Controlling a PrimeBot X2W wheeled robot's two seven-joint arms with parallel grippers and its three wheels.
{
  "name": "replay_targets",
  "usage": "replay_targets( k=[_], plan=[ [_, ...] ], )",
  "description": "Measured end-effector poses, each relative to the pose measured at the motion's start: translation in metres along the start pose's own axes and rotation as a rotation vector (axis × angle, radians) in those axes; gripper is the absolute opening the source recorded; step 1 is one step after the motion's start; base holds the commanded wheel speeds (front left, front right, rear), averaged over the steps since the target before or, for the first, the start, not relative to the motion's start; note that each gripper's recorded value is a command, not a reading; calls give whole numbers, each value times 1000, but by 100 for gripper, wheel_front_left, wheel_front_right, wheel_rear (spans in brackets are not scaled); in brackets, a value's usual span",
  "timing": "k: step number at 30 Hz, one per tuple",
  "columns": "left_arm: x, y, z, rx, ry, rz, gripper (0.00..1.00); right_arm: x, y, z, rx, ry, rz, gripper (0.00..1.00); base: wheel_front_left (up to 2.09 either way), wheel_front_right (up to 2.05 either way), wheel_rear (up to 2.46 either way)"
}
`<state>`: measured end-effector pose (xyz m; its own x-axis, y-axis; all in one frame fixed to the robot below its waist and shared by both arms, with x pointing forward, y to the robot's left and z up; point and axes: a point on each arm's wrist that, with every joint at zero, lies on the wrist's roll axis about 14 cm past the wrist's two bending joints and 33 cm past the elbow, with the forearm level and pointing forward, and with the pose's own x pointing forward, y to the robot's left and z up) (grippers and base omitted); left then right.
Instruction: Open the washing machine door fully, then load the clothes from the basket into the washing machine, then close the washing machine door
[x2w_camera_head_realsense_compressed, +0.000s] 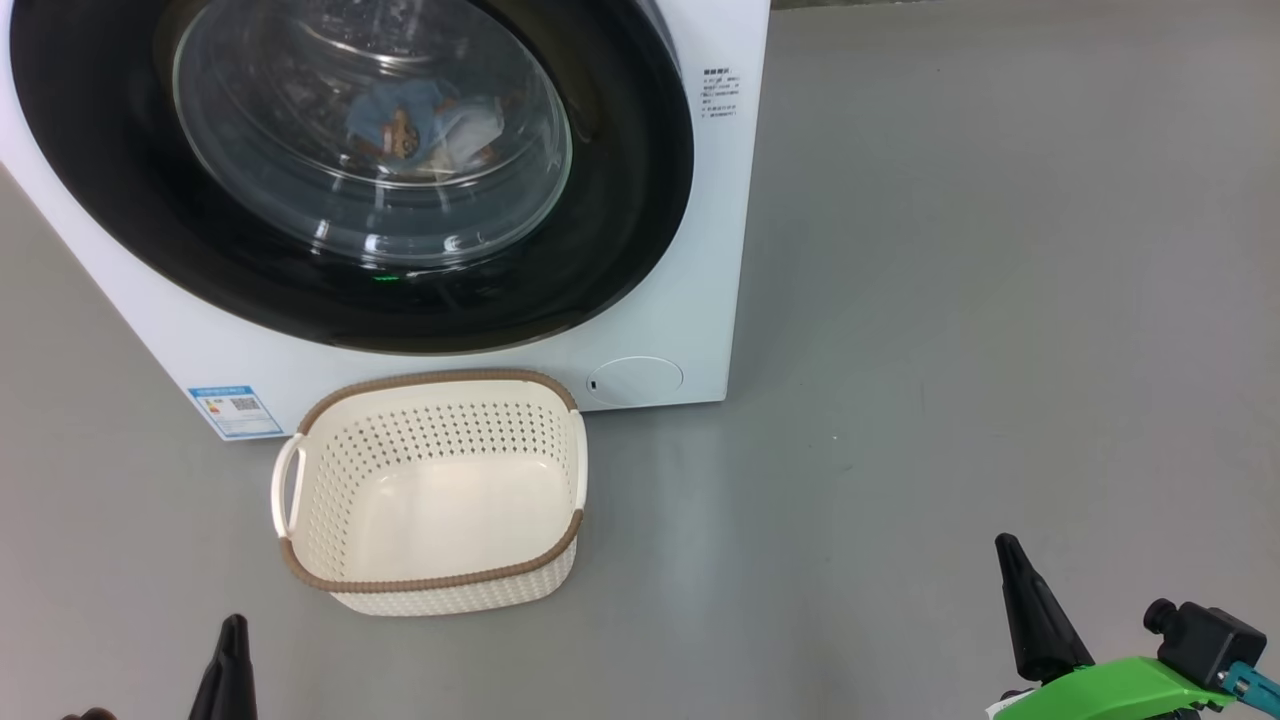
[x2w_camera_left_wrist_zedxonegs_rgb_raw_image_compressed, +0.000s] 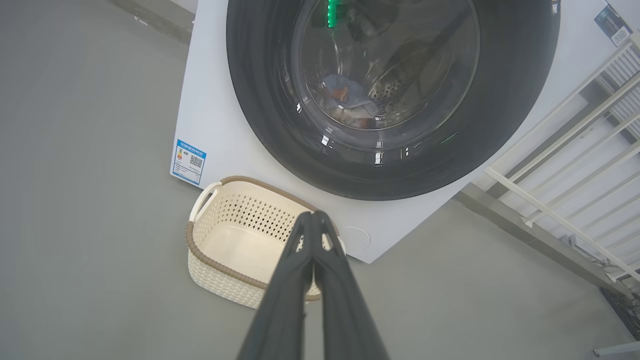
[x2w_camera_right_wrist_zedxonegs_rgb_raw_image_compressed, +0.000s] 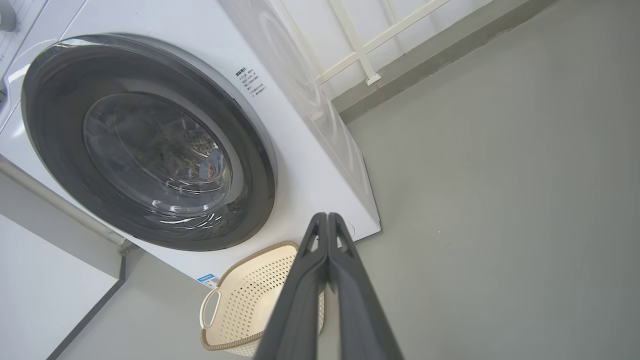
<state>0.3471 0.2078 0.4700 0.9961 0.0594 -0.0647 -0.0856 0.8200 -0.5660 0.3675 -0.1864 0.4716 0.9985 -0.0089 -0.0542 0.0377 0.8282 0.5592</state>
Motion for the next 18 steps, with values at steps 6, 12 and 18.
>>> replay_targets(
  k=[6, 12, 18],
  plan=[
    [1, 1, -2, -65, 14, 10, 0, 0, -2, 0, 63, 3, -12, 0, 0, 0, 0],
    [4, -1, 0, -129, 9, 11, 0, 1, -3, 3, 126, 0, -20, 0, 0, 0, 0],
    [3, 1, -4, -194, 24, 23, 0, 2, -5, 5, 190, -3, -28, 0, 0, 0, 0]
  ],
)
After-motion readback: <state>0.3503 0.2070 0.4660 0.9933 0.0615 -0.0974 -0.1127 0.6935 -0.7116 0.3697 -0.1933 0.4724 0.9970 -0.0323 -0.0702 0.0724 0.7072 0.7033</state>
